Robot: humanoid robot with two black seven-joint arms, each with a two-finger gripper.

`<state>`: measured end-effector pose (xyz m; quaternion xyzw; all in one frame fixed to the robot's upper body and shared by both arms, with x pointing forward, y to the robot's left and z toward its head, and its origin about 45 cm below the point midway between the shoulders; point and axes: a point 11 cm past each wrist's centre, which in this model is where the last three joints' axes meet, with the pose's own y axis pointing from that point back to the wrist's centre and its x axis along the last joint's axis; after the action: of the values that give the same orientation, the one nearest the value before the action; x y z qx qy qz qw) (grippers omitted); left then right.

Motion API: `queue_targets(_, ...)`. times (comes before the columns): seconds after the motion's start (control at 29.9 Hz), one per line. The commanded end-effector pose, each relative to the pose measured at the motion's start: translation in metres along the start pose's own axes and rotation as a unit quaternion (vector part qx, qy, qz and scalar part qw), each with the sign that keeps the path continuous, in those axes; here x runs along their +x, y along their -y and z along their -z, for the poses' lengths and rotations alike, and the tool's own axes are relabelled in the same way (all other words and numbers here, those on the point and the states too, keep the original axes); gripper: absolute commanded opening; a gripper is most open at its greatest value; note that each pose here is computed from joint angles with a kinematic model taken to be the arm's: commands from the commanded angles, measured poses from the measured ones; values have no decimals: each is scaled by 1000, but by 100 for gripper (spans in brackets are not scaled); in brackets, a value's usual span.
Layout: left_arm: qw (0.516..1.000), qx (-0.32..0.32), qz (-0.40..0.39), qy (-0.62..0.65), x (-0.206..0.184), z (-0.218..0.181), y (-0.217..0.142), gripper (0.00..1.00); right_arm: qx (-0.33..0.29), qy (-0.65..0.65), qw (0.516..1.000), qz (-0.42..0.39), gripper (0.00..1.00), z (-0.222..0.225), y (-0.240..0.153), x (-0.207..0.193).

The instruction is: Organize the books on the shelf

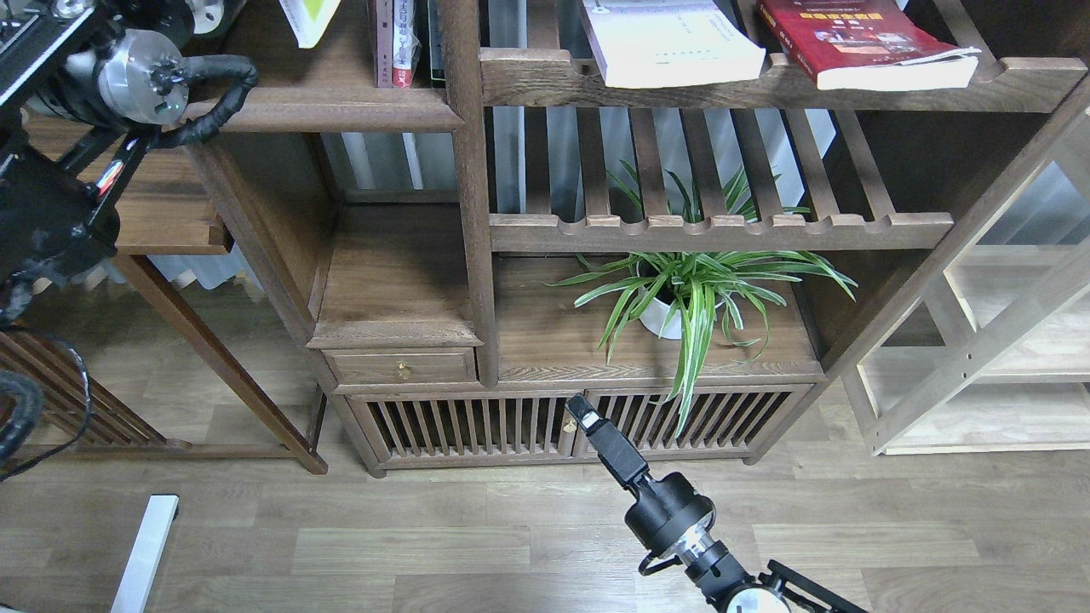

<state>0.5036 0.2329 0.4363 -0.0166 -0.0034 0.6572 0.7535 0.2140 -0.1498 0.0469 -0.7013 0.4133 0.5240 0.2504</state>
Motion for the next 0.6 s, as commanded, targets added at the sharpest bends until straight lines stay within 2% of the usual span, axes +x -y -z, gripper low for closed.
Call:
queue_targets(0.0, 1000, 3, -3, 11, 5, 5, -1, 4, 1, 3, 1000, -4, 98, -2, -3, 2)
queue_targets(0.57, 999, 39, -16, 31, 23, 33, 9, 9, 2, 5, 1000, -4, 98, -2, -4, 1)
